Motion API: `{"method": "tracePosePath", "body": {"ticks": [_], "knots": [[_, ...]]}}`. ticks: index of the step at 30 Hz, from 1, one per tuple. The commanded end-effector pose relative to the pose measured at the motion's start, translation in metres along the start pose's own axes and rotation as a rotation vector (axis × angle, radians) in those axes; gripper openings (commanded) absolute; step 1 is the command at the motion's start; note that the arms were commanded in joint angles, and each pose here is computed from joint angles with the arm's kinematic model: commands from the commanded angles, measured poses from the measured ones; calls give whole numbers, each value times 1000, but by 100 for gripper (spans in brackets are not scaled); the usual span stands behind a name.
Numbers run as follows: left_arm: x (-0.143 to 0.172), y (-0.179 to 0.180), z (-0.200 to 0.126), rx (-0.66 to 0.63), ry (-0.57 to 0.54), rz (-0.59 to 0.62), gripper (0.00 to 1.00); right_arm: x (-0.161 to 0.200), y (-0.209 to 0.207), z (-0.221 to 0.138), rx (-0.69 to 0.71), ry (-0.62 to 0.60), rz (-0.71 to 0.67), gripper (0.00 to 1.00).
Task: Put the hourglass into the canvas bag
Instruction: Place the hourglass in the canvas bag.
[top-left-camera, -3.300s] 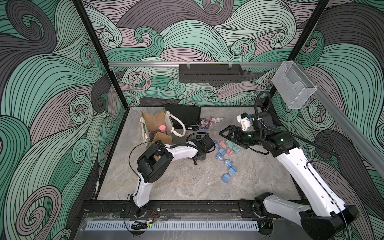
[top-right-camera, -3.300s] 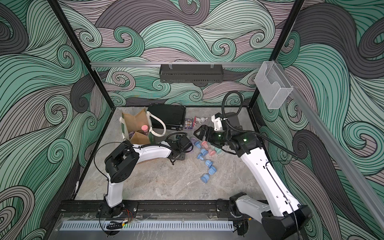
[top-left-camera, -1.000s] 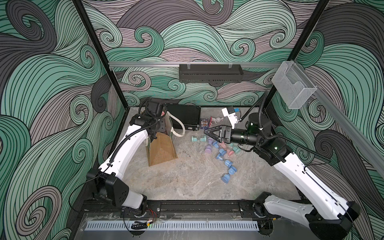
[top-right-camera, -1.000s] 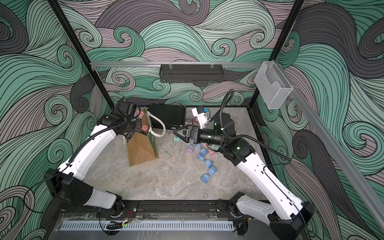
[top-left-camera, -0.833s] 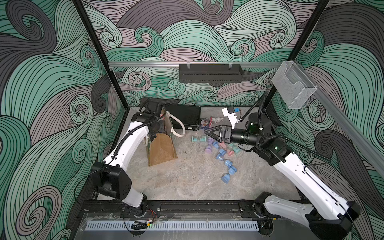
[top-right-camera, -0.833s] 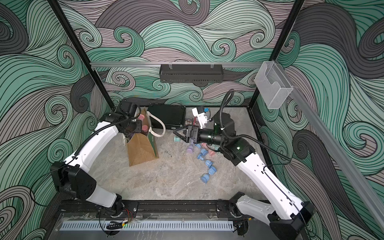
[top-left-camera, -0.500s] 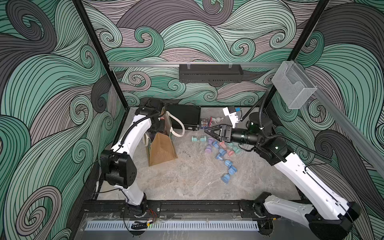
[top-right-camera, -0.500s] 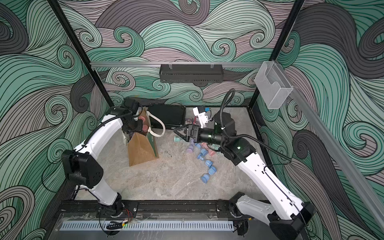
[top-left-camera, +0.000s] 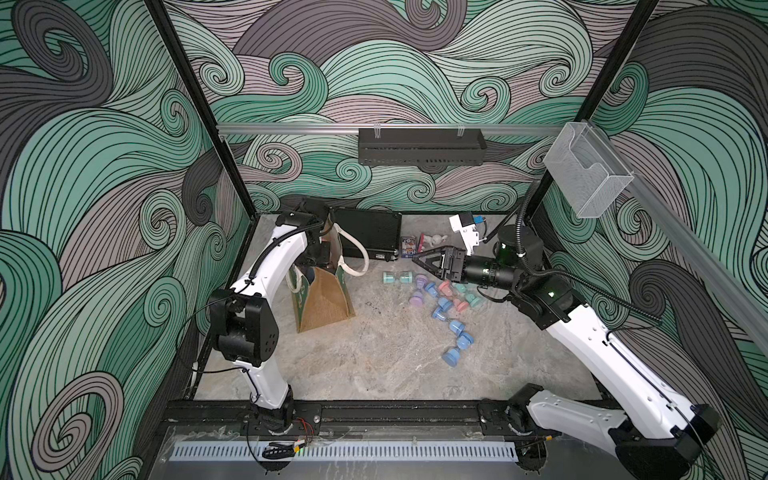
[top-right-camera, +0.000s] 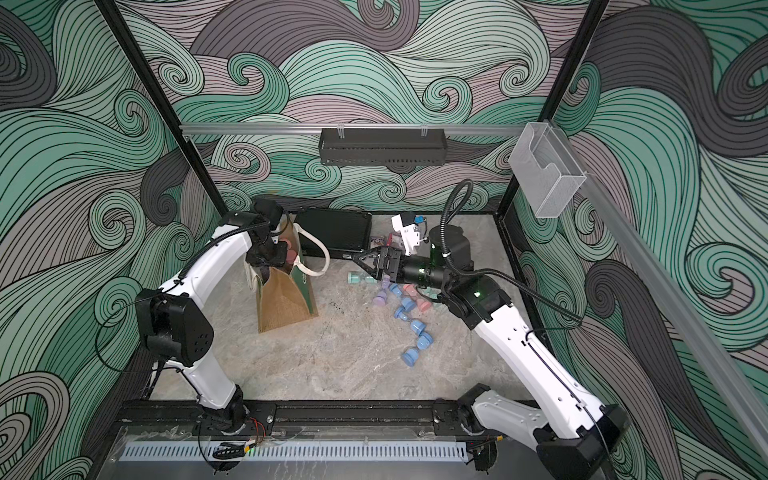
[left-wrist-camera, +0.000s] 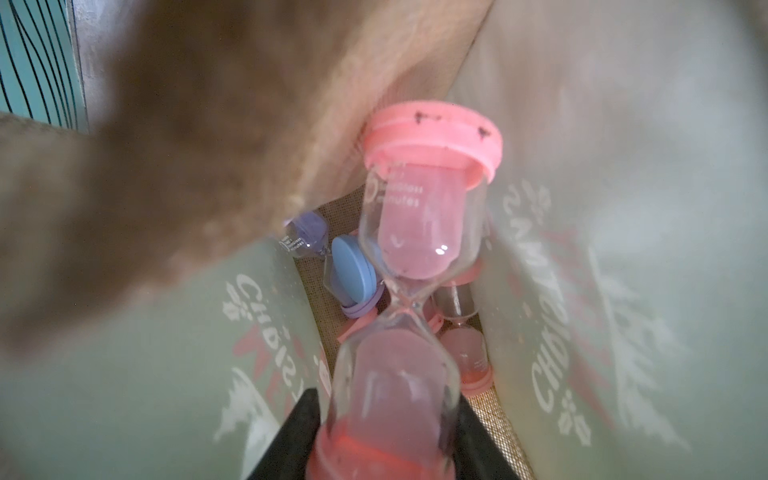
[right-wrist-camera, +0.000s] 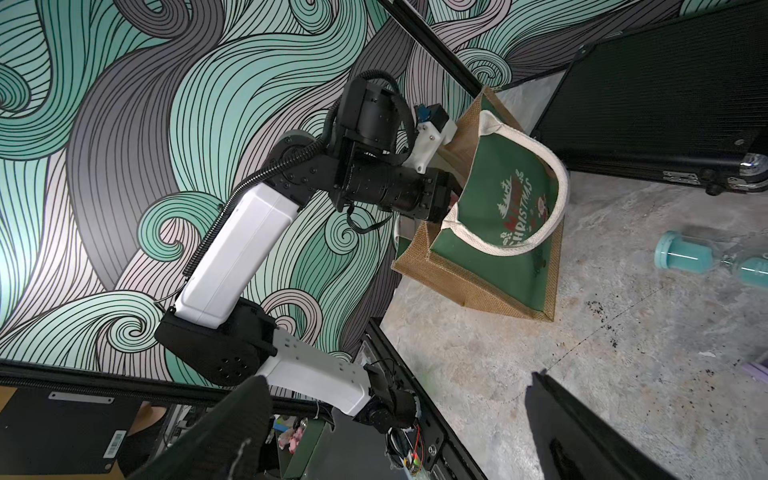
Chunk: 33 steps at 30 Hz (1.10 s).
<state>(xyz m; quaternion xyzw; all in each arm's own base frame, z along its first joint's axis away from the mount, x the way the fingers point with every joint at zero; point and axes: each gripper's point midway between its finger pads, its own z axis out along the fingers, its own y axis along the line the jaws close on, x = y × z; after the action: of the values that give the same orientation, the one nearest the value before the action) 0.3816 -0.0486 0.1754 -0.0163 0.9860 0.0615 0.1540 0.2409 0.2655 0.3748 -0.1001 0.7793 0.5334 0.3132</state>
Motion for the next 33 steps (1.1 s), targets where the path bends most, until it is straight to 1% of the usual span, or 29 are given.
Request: {"method": "tracePosePath", "body": {"ticks": [1,6,9,12,14,16,20,22,23,24,25,27,29,31,33], "knots": [[6,11,-16,-20,4,1,48,-3,-7,-1,21,-18,-6,100],[3,11,-26,-9,-20,4,54,-2,-13,0,40,-13,-7,100],[1,13,-31,-13,-33,3,56,-2,-19,0,60,-15,-11,100],[-1,15,-47,-3,-61,-1,57,-4,-29,-2,98,-25,-6,100],[-3,17,-61,5,-98,-4,57,-3,-35,-3,111,-28,-7,100],[-6,16,-75,32,-148,5,58,2,-48,-5,156,-18,14,100],[-9,7,-103,128,-262,18,59,9,-63,-7,210,2,9,100],[-10,-1,-121,201,-333,8,60,14,-76,-11,262,13,3,99],[-10,-5,-126,231,-350,0,60,16,-82,-14,281,12,5,100],[-8,-6,-143,267,-399,-18,60,20,-89,-16,298,12,12,100],[-8,-12,-152,302,-426,-30,60,23,-96,-19,313,12,20,100],[-5,-26,-168,388,-471,-28,60,30,-109,-23,338,13,41,100],[-3,-38,-179,432,-514,-46,60,37,-120,-26,365,21,50,100],[3,-61,-187,505,-540,-36,60,44,-133,-32,409,31,52,100],[9,-80,-191,537,-549,-21,60,51,-145,-37,446,44,50,100]]}}
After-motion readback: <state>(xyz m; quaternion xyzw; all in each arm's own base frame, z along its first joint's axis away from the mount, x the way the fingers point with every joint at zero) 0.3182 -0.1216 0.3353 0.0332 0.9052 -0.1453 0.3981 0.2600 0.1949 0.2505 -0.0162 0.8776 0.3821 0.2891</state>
